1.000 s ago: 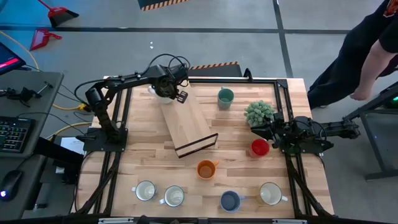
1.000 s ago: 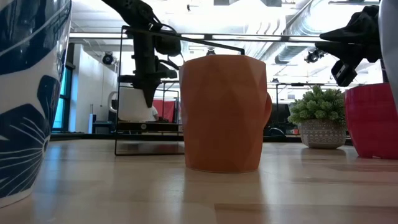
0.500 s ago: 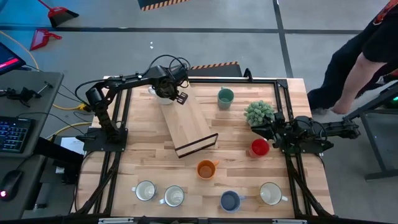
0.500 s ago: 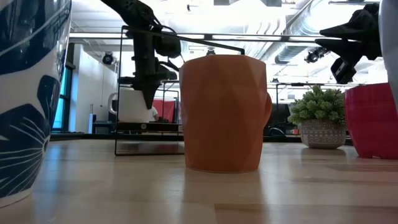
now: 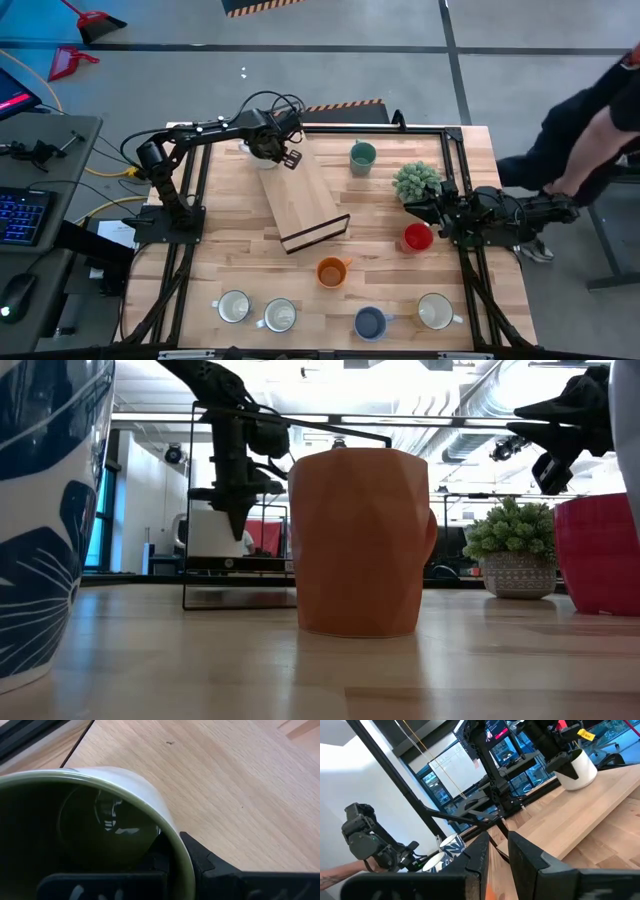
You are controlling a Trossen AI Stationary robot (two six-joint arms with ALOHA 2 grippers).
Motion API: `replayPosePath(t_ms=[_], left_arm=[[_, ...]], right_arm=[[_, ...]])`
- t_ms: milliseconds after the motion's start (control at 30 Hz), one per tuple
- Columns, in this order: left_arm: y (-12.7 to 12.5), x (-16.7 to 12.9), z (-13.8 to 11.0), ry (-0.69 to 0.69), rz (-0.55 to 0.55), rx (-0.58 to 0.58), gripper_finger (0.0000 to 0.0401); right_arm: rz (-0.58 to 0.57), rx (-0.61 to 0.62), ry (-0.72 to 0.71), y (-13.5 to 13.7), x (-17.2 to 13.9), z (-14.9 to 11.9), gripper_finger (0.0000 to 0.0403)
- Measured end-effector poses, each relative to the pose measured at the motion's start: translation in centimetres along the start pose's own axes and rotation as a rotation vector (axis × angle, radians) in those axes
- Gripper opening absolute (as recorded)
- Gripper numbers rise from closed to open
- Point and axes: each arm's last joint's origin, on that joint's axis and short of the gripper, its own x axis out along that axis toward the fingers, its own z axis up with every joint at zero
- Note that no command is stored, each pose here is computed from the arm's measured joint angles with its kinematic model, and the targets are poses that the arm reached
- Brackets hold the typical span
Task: Place coffee mugs
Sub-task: Put the white green mug on the shelf, then put the green mug on the shelf
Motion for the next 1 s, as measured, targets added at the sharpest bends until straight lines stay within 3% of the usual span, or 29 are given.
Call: replayPosePath(t_ms=[200,433,1000], left_arm=[[-0.07,0.04,0.07,0.001,-0.019,0.006,0.0011],[-0.30,0.32,0.23,-0.009,-0.043,-0.012,0.0068],[-0.11,-0.35,0.05,-0.010,-0.051,-0.006,0.0164]], right_arm=[[0.000,0.009,0.000,0.00,0.00,0.00,0.0058],[0.001,0.008,0.000,0.00,0.00,0.00,0.0058],[0.003,0.008,0.003,0.00,0.00,-0.01,0.0058]])
